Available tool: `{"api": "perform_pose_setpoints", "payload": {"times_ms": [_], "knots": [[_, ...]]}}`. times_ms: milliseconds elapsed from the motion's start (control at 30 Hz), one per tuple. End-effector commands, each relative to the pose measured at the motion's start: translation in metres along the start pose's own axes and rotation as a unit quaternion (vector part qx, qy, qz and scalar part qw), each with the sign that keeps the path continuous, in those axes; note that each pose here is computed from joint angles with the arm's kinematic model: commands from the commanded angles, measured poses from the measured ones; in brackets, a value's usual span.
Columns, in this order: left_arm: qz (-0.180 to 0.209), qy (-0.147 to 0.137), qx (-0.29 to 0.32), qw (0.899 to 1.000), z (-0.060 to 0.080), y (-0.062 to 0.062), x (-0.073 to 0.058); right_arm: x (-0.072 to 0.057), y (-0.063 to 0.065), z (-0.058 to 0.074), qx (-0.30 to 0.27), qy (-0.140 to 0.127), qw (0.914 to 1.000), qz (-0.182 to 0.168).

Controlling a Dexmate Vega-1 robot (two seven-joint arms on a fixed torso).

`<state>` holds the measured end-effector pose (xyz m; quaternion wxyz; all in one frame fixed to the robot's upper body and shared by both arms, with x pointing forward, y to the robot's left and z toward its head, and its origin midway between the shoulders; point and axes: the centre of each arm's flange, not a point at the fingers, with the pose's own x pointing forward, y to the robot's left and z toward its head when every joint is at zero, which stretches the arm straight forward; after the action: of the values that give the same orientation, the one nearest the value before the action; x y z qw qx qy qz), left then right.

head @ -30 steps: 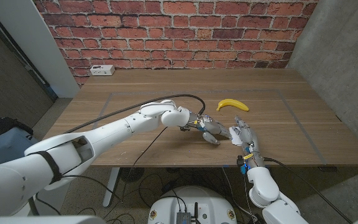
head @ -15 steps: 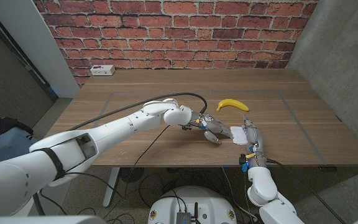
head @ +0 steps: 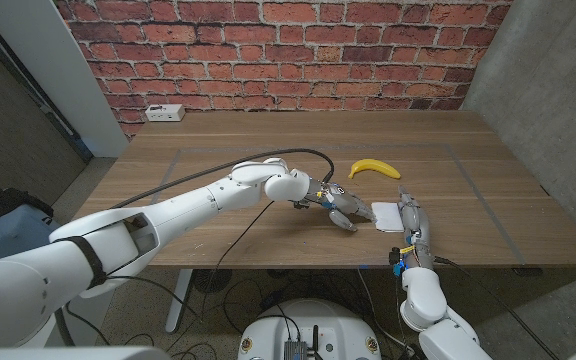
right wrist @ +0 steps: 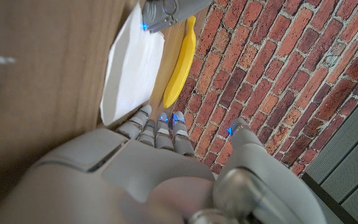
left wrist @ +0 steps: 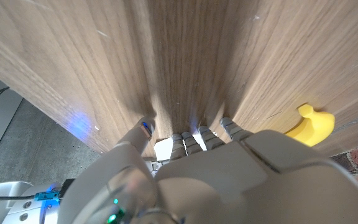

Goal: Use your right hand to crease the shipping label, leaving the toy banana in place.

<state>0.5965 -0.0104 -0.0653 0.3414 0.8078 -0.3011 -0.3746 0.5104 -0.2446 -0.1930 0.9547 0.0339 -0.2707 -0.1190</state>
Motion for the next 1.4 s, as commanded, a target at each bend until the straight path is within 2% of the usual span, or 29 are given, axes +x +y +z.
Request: {"api": "perform_pose_setpoints", "payload": {"times_ms": [33, 133, 200, 367, 467, 800, 1300, 1400], "knots": [[-0.012, 0.009, 0.0, 1.0, 0.0, 0.0, 0.001, 0.001, 0.003, 0.018, -0.014, -0.07, 0.9974, 0.0], [-0.011, 0.008, 0.0, 1.0, 0.0, 0.0, 0.001, 0.0, 0.007, 0.024, -0.02, -0.086, 0.9961, 0.003], [-0.011, 0.009, 0.001, 1.0, 0.0, 0.001, 0.001, -0.001, 0.009, 0.028, -0.028, -0.087, 0.9958, 0.003], [-0.011, 0.009, 0.0, 1.0, -0.001, 0.002, 0.001, -0.002, 0.013, 0.031, -0.042, -0.061, 0.9972, 0.009], [-0.011, 0.008, 0.0, 1.0, -0.001, 0.002, 0.002, -0.003, 0.015, 0.025, -0.039, -0.039, 0.9983, 0.018], [-0.013, 0.006, 0.003, 1.0, -0.001, 0.004, 0.003, -0.006, 0.016, 0.009, -0.032, 0.006, 0.999, 0.03], [-0.015, 0.005, 0.003, 1.0, 0.003, 0.004, 0.003, -0.009, 0.008, -0.008, -0.048, 0.033, 0.9981, 0.017], [-0.017, 0.004, 0.002, 1.0, 0.004, 0.004, 0.003, -0.01, 0.006, -0.009, -0.055, 0.029, 0.9981, 0.006]]}}
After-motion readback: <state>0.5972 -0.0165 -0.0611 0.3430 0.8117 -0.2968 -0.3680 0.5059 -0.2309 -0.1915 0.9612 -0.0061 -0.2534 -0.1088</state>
